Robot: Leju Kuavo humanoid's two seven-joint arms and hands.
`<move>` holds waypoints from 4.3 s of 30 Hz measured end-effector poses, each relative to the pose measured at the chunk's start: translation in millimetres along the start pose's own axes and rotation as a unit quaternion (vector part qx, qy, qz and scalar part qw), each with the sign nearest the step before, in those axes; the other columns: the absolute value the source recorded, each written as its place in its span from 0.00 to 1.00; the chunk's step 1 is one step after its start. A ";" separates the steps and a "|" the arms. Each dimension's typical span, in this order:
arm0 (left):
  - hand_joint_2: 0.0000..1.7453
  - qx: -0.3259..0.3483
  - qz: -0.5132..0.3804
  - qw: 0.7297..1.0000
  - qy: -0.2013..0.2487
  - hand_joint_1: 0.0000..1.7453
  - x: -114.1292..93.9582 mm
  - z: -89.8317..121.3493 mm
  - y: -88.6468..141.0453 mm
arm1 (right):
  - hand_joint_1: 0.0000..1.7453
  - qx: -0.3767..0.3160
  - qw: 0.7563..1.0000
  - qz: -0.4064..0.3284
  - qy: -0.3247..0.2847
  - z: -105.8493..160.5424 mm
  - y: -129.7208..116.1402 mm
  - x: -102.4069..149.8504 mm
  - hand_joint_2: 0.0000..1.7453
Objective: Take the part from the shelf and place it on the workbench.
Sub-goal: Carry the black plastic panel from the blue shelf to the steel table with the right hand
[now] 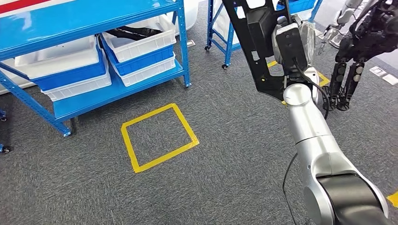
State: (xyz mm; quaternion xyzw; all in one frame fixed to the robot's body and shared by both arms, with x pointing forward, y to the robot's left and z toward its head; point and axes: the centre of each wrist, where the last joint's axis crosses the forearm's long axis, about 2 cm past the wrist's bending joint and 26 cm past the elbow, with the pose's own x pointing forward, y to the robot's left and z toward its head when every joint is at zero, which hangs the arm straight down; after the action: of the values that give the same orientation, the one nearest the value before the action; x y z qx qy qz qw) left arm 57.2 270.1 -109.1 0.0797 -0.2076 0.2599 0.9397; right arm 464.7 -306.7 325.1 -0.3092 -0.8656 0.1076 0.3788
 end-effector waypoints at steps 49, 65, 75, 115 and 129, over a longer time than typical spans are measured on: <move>0.00 -0.087 -0.156 0.984 -0.010 0.00 13.2 -1.5 -18.4 | 1.00 -0.039 0.846 0.529 -0.054 189.7 -119.0 -29.2 1.00; 0.00 -0.090 -0.180 0.980 -0.007 0.00 8.8 -2.9 -2.5 | 1.00 -0.088 0.798 0.593 -0.066 149.7 -166.2 -11.9 1.00; 0.00 -0.085 -0.182 0.980 -0.007 0.00 9.4 -3.9 2.8 | 1.00 -0.093 0.799 0.591 -0.069 151.2 -165.4 -8.2 1.00; 0.00 -0.019 -0.108 0.994 -0.020 0.00 14.7 -6.5 10.5 | 1.00 -0.064 0.811 0.579 -0.041 50.3 -79.4 -36.7 1.00; 0.00 -0.008 -0.065 0.997 -0.033 0.00 7.6 -3.7 7.6 | 1.00 -0.060 0.823 0.562 -0.055 20.1 -59.1 -31.0 1.00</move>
State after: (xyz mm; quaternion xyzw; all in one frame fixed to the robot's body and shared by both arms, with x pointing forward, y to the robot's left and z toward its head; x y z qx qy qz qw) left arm 60.4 281.0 -108.8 0.0939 -0.2353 0.1938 0.9478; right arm 439.5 -371.3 317.9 -0.7577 -0.5664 0.2661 0.1852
